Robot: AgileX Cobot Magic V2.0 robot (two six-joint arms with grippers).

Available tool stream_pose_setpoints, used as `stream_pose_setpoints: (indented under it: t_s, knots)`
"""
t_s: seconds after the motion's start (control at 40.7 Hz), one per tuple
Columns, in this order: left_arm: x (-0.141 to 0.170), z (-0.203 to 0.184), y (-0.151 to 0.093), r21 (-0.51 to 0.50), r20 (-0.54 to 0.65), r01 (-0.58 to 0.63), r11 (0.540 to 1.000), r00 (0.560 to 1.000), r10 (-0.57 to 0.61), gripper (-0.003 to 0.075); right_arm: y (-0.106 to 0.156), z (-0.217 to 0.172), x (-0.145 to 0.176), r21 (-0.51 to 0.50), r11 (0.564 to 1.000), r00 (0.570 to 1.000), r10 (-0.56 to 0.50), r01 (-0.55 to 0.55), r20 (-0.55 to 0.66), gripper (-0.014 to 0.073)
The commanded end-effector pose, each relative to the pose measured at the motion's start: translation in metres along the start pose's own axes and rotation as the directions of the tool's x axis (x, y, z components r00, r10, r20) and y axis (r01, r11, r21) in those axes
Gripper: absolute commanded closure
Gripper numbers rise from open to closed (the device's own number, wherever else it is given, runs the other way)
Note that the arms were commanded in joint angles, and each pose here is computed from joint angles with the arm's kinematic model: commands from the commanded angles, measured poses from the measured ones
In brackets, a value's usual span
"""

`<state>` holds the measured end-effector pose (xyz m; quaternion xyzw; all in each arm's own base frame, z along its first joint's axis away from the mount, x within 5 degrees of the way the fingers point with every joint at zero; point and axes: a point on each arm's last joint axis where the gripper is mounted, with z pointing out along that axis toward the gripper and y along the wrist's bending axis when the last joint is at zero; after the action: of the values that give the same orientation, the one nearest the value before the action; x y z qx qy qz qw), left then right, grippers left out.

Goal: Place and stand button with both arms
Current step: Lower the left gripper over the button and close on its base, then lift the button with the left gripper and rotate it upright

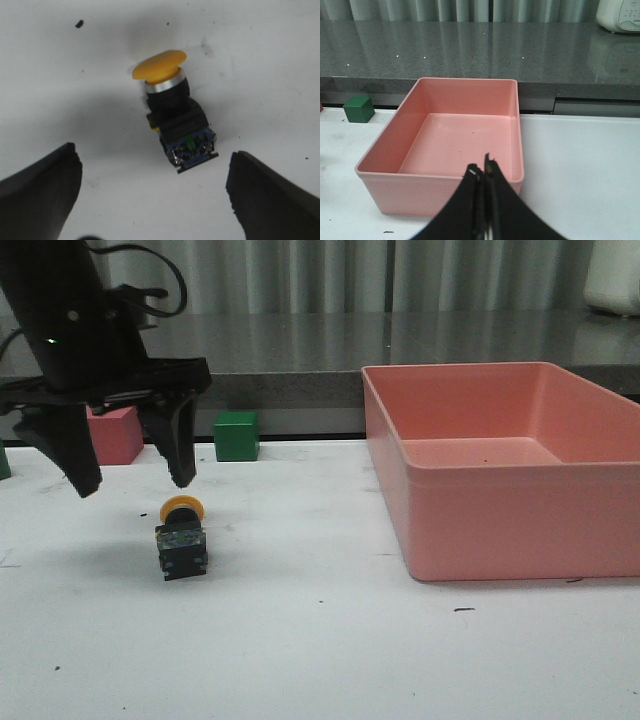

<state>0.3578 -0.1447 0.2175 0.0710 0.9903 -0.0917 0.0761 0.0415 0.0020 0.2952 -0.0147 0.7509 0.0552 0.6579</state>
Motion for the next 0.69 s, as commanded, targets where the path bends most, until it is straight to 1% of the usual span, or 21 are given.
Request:
stream_pose_setpoints:
  t_s: [0.0, 0.246, 0.369, 0.565, 0.639, 0.663]
  knots:
    - [-0.014, -0.015, -0.008, 0.028, 0.033, 0.012, 1.0, 0.999, -0.013, 0.0157, 0.001, -0.002, -0.015, 0.002, 1.0, 0.995, -0.028, 0.028, 0.1, 0.0657]
    - [-0.036, 0.007, -0.011, 0.017, -0.039, 0.055, 0.998, 0.998, -0.054, 0.0157, 0.001, -0.002, -0.015, 0.002, 1.0, 0.995, -0.028, 0.028, 0.1, 0.0657]
    - [-0.041, 0.021, -0.012, 0.015, -0.109, 0.066, 0.998, 0.992, -0.064, 0.0157, 0.001, -0.002, -0.015, 0.002, 1.0, 0.995, -0.028, 0.028, 0.1, 0.0657]
    - [-0.049, 0.033, -0.013, -0.001, -0.167, 0.092, 0.996, 0.982, -0.091, 0.016, 0.001, -0.002, -0.015, 0.002, 1.0, 0.995, -0.028, 0.028, 0.1, 0.0657]
    - [-0.05, 0.033, -0.013, -0.001, -0.165, 0.091, 0.996, 0.982, -0.09, 0.0203, 0.001, -0.002, -0.015, 0.002, 1.0, 0.995, -0.028, 0.028, 0.1, 0.0657]
    - [-0.051, 0.033, -0.013, 0.0, -0.163, 0.091, 0.996, 0.983, -0.09, 0.0233, 0.001, -0.002, -0.015, 0.002, 1.0, 0.995, -0.028, 0.028, 0.1, 0.0657]
